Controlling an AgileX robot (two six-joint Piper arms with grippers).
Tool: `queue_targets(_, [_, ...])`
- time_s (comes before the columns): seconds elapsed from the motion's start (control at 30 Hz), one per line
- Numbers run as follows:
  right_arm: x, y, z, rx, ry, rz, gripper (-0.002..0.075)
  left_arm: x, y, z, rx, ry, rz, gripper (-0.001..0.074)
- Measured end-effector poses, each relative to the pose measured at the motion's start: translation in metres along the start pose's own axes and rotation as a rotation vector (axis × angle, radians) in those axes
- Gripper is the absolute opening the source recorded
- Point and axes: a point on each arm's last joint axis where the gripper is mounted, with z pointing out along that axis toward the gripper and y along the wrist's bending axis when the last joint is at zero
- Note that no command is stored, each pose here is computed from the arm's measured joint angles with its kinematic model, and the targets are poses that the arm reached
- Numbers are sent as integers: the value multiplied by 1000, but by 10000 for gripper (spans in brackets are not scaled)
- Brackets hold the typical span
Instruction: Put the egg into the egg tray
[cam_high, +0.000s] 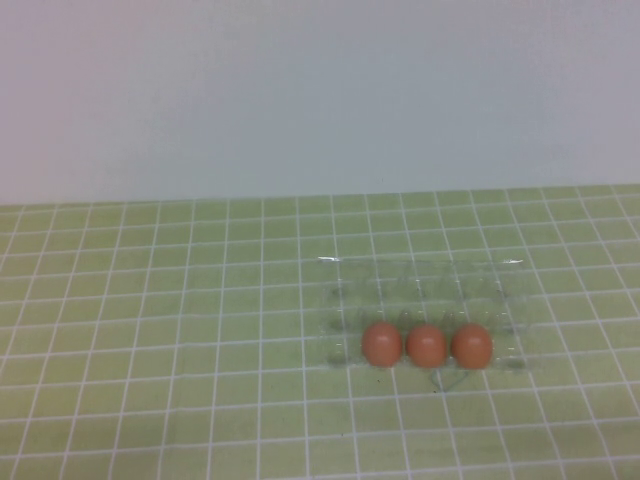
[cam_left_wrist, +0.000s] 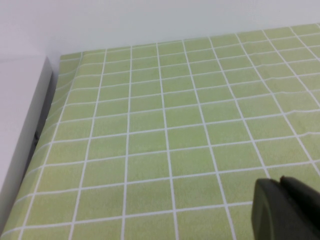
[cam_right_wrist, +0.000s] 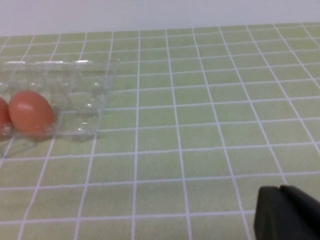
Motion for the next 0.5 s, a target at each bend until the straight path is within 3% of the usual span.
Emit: queue_targets(0.5, [0, 1, 0, -29, 0, -88, -2, 0, 0, 0, 0, 0, 0, -1])
